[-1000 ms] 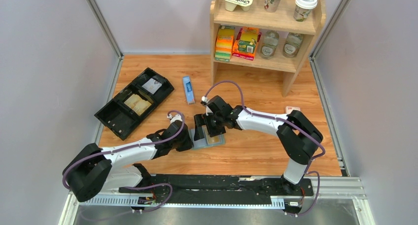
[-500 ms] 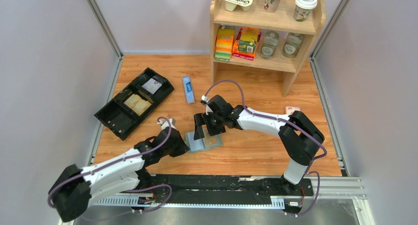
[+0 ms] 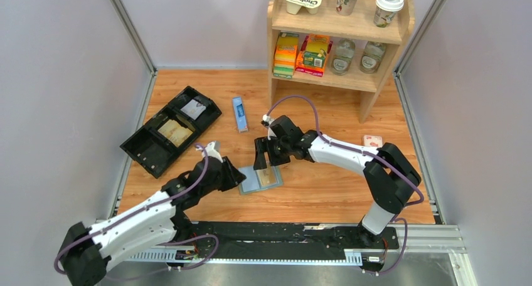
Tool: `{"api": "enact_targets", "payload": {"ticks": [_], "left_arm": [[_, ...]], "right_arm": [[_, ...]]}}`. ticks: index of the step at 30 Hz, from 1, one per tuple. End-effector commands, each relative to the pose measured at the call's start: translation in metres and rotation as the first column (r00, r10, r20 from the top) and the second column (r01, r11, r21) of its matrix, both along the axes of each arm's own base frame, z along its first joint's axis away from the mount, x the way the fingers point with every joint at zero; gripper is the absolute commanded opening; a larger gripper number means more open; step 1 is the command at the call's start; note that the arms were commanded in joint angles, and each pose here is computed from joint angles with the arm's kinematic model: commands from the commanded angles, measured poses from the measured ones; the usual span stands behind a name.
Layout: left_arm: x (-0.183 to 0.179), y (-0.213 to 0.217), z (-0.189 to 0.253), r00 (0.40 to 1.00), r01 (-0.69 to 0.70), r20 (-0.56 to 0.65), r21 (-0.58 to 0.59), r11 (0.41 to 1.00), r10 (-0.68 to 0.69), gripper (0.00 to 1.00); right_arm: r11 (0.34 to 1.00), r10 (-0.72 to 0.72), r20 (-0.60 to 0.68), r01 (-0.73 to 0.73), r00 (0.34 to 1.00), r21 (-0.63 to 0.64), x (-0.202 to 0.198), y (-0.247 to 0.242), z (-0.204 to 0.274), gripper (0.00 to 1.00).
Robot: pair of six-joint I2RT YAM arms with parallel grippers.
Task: Take the credit cards out of the card holder
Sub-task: Remove the credit card from the card holder.
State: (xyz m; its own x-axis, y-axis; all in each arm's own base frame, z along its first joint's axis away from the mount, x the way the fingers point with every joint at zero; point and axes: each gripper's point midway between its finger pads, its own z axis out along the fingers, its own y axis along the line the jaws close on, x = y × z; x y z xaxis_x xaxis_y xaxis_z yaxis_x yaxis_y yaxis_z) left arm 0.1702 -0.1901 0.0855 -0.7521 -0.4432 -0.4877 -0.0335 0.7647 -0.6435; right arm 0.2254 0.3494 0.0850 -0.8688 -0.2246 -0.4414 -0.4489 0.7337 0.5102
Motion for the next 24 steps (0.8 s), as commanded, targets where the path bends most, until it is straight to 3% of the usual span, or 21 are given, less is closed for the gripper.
{"api": "enact_targets", "payload": {"ticks": [1, 5, 9, 17, 24], "left_arm": [[0.026, -0.049, 0.039, 0.989, 0.126, 0.086, -0.054, 0.991, -0.121, 0.35], [0.040, -0.066, 0.026, 0.989, 0.137, 0.056, -0.025, 0.990, -0.136, 0.35], [0.051, -0.067, 0.000, 0.995, 0.103, -0.007, -0.049, 0.994, -0.103, 0.34], [0.038, -0.061, -0.043, 0.989, 0.100, -0.099, -0.065, 0.993, -0.106, 0.41], [0.035, -0.065, -0.050, 0.990, 0.085, -0.099, -0.146, 0.986, -0.100, 0.46]], "right_arm": [[0.999, -0.038, 0.036, 0.039, 0.999, -0.015, 0.010, -0.007, -0.001, 0.69], [0.997, -0.062, 0.016, 0.063, 0.998, -0.039, 0.012, -0.013, -0.013, 0.53], [0.996, -0.070, 0.002, 0.070, 0.998, -0.055, 0.012, -0.016, -0.023, 0.45], [0.994, -0.072, -0.010, 0.070, 0.997, -0.088, 0.011, -0.020, -0.040, 0.43], [0.997, -0.049, -0.048, 0.046, 0.998, -0.061, 0.004, -0.015, -0.048, 0.43]]}}
